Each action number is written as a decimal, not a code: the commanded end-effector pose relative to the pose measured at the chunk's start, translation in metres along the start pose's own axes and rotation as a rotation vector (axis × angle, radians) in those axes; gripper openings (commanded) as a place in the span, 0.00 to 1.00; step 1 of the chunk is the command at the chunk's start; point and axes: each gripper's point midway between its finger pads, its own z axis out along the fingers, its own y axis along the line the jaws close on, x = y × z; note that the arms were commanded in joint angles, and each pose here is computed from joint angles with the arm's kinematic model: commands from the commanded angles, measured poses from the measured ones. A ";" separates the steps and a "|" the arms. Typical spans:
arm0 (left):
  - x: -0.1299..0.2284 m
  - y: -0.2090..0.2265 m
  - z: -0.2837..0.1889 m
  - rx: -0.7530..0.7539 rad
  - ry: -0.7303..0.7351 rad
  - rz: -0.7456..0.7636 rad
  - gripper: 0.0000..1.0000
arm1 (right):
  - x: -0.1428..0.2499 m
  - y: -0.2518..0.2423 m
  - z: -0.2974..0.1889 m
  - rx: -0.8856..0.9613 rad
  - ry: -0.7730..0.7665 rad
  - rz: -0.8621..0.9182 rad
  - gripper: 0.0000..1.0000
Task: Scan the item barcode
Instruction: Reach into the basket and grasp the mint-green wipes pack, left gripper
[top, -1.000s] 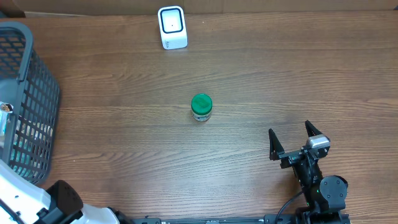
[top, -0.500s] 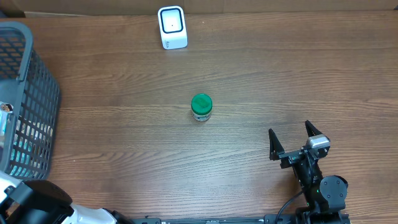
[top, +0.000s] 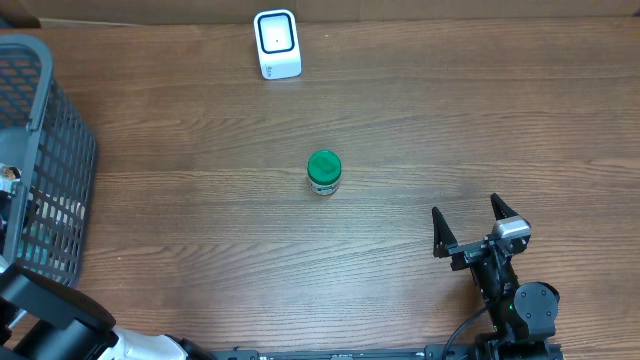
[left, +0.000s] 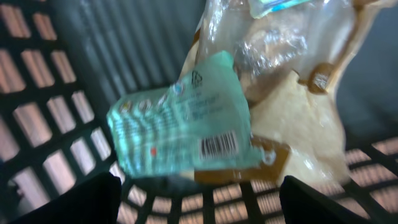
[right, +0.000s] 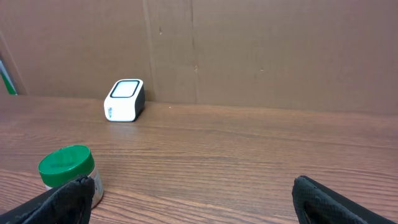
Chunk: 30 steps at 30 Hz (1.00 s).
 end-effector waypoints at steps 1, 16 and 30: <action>0.005 0.007 0.017 -0.039 0.001 0.066 0.85 | 0.002 0.000 0.000 -0.003 -0.004 0.003 1.00; 0.014 0.008 0.079 -0.081 0.056 0.153 0.89 | 0.002 0.000 0.000 -0.003 -0.004 0.003 1.00; 0.023 0.008 0.100 -0.097 0.119 0.162 0.11 | 0.002 0.000 0.000 -0.003 -0.004 0.003 1.00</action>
